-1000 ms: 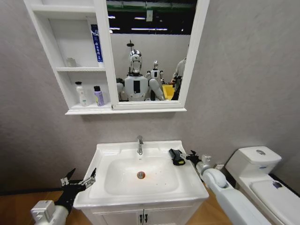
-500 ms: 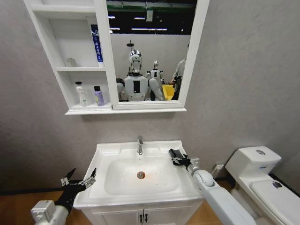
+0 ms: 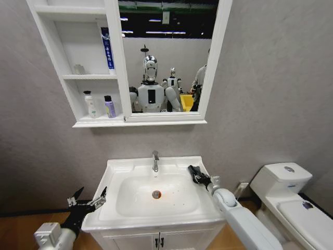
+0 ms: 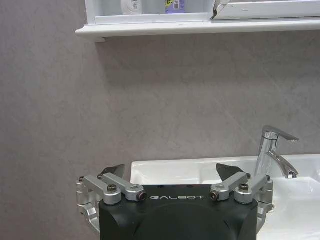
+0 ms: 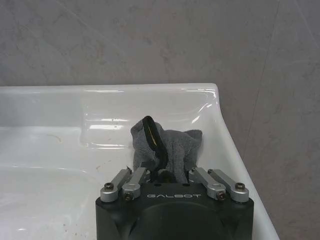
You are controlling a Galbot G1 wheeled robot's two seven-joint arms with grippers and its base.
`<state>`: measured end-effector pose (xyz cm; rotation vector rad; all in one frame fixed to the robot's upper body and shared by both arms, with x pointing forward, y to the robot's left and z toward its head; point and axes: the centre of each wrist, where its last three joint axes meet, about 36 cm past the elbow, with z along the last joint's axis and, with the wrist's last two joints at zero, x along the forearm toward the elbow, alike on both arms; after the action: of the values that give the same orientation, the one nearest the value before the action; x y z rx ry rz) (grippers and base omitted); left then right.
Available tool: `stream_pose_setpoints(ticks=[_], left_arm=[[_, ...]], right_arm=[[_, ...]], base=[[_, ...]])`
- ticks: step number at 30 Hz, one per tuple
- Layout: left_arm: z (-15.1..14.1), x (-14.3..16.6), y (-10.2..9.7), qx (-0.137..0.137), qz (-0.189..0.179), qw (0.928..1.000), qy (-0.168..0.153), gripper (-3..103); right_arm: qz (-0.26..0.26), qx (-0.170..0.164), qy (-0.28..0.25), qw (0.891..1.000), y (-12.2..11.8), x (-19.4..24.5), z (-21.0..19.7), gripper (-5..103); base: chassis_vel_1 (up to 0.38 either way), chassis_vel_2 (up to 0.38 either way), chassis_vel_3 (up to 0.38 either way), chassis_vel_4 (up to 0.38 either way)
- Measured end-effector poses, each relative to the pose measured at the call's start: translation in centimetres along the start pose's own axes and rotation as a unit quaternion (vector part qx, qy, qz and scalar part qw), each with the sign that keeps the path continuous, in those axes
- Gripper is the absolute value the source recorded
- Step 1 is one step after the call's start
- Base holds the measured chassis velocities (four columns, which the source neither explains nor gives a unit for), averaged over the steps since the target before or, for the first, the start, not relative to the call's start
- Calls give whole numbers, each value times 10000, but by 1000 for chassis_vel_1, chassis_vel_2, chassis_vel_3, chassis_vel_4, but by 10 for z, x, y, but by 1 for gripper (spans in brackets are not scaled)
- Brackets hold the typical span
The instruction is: Move facial cleanser and shampoo from washbasin to cabinet, then wipe washbasin with towel.
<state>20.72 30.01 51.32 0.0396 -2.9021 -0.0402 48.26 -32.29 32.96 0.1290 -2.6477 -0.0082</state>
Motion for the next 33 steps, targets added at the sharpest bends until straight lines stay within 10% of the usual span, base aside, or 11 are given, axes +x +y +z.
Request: stream_pose_setpoints(ticks=[9, 24, 33], left_arm=[[0, 0, 0, 0, 0, 10000, 0, 100], [0, 0, 0, 1, -1, 10000, -1, 100], [0, 0, 0, 0, -1, 10000, 0, 100]], right_arm=[[-43, -10, -54, 10000, -4, 12, -1, 4], [-698, 178, -262, 9971, 77, 110, 13, 4], [-411, 247, 196, 9987, 64, 65, 37, 4]], base=[[0, 0, 0, 0], [0, 0, 0, 0], [0, 0, 0, 0]])
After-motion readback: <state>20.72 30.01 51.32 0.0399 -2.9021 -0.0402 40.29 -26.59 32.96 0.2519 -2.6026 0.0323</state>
